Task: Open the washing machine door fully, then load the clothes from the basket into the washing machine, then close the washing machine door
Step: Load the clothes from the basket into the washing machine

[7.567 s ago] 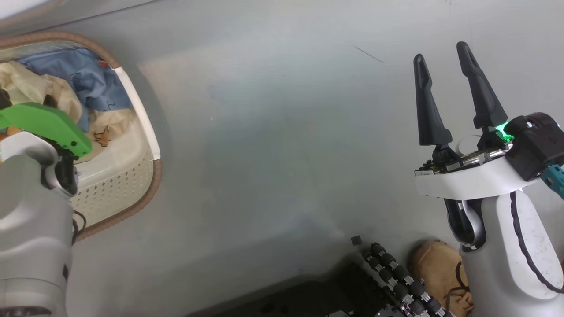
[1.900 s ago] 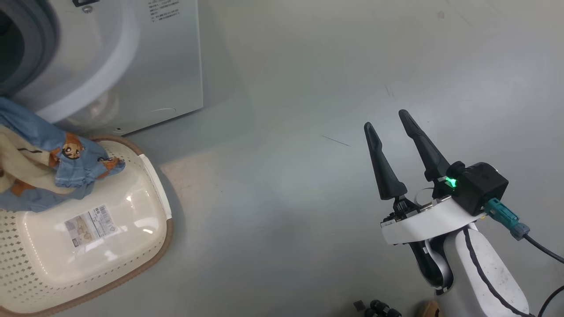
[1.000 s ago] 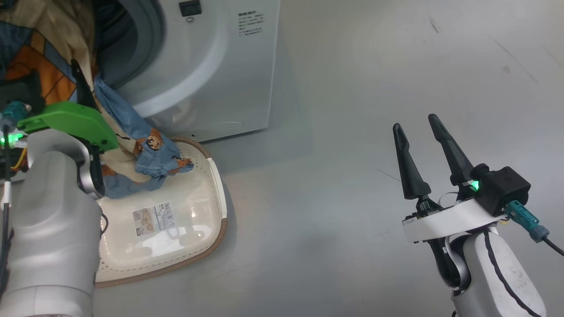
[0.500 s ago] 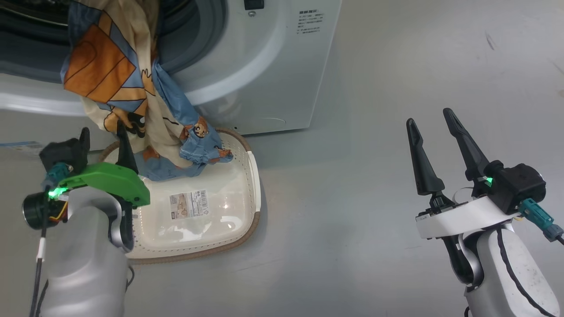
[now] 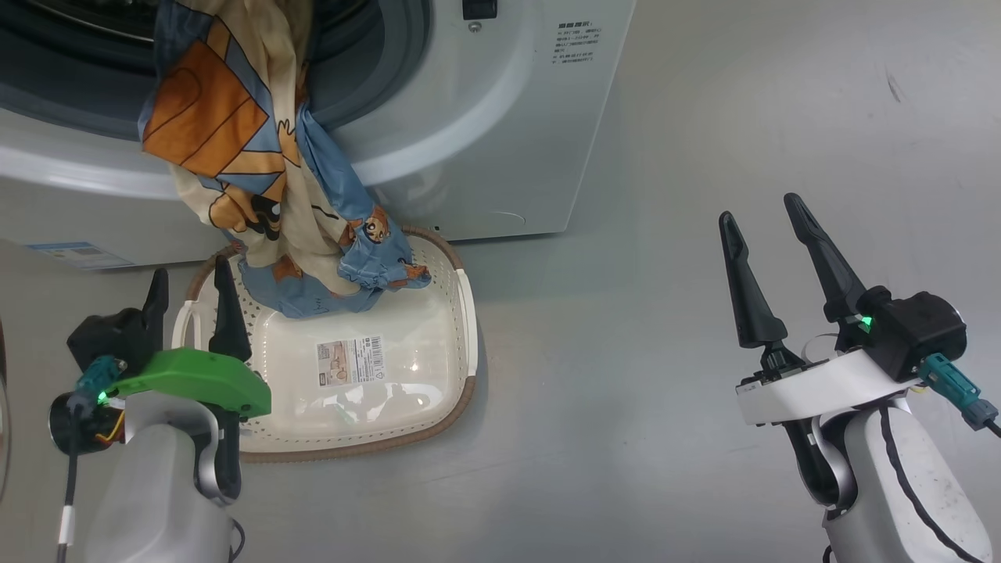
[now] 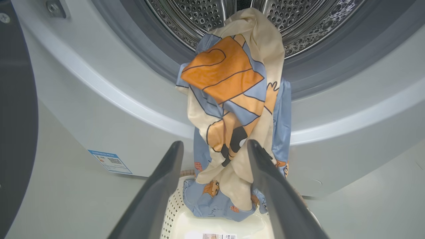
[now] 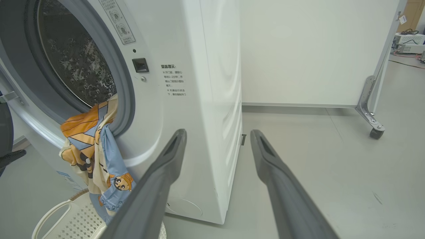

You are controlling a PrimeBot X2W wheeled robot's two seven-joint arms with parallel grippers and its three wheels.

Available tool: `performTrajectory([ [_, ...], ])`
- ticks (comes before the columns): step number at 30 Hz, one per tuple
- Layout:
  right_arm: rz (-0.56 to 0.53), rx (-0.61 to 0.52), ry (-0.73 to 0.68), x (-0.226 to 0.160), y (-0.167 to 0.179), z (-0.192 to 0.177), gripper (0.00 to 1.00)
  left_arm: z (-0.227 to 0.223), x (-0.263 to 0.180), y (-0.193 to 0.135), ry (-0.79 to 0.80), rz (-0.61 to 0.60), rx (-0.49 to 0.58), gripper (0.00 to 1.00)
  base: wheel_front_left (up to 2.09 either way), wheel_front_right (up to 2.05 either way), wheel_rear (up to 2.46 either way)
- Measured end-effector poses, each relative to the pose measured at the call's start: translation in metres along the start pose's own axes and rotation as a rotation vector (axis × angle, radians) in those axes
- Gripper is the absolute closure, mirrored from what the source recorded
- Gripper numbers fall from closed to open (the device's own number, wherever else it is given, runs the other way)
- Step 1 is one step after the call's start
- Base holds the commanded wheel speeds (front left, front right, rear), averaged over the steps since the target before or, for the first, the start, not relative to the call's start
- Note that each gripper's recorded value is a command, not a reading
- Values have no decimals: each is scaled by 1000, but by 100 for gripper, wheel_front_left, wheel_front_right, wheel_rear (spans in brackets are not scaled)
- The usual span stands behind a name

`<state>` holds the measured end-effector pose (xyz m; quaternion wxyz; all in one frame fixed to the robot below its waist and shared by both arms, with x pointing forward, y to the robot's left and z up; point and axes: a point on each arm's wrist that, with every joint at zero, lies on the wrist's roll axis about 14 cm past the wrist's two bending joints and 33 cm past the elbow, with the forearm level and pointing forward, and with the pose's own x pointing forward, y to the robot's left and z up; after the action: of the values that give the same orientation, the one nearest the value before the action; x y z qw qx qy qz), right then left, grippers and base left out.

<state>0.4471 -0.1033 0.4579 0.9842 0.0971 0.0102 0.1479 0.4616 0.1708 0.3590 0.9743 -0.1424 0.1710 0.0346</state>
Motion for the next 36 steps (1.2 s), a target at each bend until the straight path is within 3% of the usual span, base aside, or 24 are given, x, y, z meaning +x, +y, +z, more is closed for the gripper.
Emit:
performTrajectory([
  [23, -76, 15, 101, -14, -22, -34, 0, -5, -25, -6, -30, -21, -22, 0, 0, 0, 0],
  [36, -99, 24, 143, -20, -28, -49, 0, -43, -17, -14, 73, -34, -85, 0, 0, 0, 0],
])
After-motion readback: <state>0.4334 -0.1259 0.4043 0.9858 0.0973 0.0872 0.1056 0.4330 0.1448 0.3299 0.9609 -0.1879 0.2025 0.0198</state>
